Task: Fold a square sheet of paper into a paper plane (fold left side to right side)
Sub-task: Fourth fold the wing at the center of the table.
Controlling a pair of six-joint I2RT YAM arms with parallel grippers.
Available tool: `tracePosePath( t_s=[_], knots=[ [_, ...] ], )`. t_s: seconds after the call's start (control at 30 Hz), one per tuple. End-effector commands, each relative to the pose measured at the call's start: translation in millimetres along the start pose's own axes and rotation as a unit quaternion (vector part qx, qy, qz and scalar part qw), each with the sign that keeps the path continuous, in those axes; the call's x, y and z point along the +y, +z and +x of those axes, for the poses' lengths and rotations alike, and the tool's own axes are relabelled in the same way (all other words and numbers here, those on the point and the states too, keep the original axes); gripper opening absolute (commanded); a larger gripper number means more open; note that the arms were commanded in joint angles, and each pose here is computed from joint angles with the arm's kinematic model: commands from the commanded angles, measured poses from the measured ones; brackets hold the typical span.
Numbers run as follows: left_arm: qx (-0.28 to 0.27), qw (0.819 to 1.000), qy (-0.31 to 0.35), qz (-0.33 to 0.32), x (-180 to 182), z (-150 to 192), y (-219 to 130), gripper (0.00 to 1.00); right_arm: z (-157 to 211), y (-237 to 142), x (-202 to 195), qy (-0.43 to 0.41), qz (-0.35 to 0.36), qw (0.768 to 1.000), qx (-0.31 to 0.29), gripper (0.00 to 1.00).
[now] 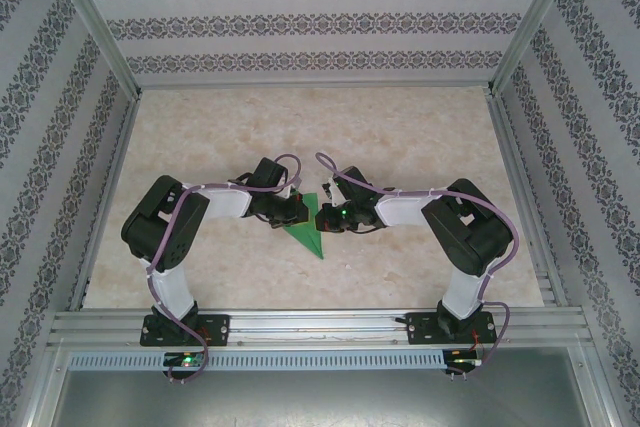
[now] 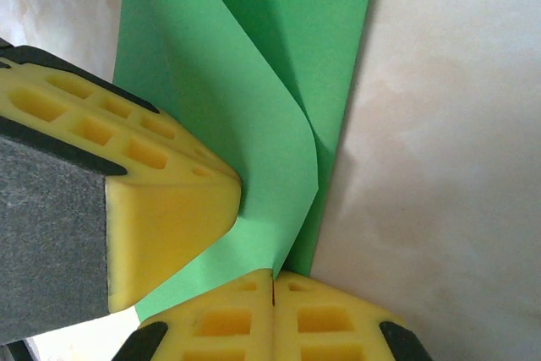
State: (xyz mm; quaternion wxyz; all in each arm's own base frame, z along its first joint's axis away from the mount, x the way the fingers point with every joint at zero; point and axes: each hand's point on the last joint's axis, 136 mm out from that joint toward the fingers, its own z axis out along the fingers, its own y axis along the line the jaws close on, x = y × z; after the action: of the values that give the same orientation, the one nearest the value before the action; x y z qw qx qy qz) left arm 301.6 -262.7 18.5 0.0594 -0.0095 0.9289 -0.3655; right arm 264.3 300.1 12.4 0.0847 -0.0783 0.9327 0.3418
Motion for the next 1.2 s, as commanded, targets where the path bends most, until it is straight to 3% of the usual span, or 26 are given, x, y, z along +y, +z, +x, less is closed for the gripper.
tracePosePath(
  t_s=[0.0,0.17,0.47,0.9,1.0,1.17],
  knots=[
    [0.013,0.999,-0.003,-0.04,18,10,6,0.0,47,11,-63,0.036,0.118,0.99,0.063,0.0],
    [0.018,0.999,-0.007,-0.045,23,14,8,0.0,37,8,-48,0.026,0.095,0.994,0.052,0.0],
    [0.02,0.998,-0.009,-0.055,29,16,9,0.0,8,-7,-15,0.004,0.049,0.999,0.018,0.11],
    [0.019,0.998,-0.01,-0.053,28,16,9,0.0,-14,-42,16,-0.008,-0.012,0.999,-0.033,0.38],
    [0.019,0.998,-0.01,-0.053,28,15,9,0.0,-9,-48,22,-0.006,-0.03,0.999,-0.033,0.37],
    [0.017,0.999,-0.008,-0.051,26,14,8,0.0,12,-50,41,0.0,-0.078,0.997,-0.009,0.2]
  ],
)
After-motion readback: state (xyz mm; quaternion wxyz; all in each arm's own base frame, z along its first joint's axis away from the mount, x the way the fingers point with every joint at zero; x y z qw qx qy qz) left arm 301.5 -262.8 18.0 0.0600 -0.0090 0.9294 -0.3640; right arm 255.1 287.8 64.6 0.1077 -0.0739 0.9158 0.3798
